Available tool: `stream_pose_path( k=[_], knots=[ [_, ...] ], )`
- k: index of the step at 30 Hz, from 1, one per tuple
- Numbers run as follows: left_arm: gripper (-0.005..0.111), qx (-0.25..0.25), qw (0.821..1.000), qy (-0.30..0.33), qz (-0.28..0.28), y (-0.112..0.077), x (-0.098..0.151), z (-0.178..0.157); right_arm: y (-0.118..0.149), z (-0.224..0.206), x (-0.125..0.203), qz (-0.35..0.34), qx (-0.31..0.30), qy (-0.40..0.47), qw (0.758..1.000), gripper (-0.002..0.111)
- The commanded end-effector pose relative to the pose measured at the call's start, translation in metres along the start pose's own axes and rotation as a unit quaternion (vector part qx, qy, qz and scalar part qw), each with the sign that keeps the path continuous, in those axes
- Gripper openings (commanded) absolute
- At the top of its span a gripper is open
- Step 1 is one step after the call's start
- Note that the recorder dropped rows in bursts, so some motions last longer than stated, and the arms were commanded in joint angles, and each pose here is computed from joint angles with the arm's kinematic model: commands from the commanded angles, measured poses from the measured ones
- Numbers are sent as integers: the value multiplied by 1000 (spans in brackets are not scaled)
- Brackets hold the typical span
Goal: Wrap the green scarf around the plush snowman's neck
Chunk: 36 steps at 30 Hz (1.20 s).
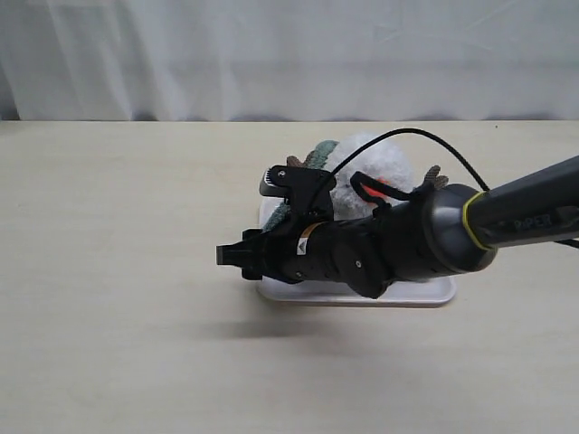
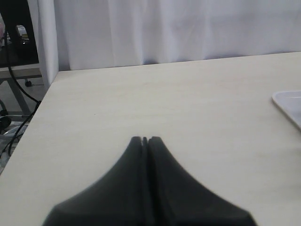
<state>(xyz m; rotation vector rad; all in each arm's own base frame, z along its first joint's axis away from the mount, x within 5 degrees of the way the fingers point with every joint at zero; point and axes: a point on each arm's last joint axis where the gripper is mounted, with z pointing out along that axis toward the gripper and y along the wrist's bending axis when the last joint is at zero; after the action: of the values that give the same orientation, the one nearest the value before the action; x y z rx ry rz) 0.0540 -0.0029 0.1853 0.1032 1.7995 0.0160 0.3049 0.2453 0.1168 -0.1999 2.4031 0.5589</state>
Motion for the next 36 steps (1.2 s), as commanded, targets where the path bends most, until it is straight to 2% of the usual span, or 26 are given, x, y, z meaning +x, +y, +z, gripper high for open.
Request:
stream_pose_path(
  k=[1,4,10,13,16,19,22,25,26,27,28,30,31,36],
  knots=[
    [0,-2,1000,-5,-4,0,0,0,-7,10,5,10,6,-2,1000,45],
    [0,-2,1000,-5,-4,0,0,0,-7,11,5,10,5,-5,1000,34],
    [0,-2,1000,-5,-4,0,0,0,-7,11,6,-4,5,-4,1000,4],
    [0,-2,1000,-5,-4,0,0,0,-2,9,11,-22,5,17,1000,4],
    [0,-2,1000,-5,-4,0,0,0,9,0,16,-103,0,51,993,4],
    [0,-2,1000,-5,-4,0,0,0,26,-17,16,-242,-11,64,968,5],
    [0,-2,1000,-5,-4,0,0,0,46,-40,13,-372,-13,57,926,20],
    [0,-2,1000,-5,-4,0,0,0,63,-62,4,-498,17,44,866,42],
    [0,-2,1000,-5,-4,0,0,0,66,-66,0,-539,38,41,841,49],
    [0,-2,1000,-5,-4,0,0,0,67,-69,-4,-599,79,44,796,56],
    [0,-2,1000,-5,-4,0,0,0,67,-71,-7,-633,109,42,765,60],
    [0,-2,1000,-5,-4,0,0,0,67,-70,-11,-704,159,33,691,65],
    [0,-2,1000,-5,-4,0,0,0,67,-68,-13,-726,168,27,667,66],
    [0,-2,1000,-5,-4,0,0,0,64,-44,-4,-799,179,33,573,66]
  ],
)
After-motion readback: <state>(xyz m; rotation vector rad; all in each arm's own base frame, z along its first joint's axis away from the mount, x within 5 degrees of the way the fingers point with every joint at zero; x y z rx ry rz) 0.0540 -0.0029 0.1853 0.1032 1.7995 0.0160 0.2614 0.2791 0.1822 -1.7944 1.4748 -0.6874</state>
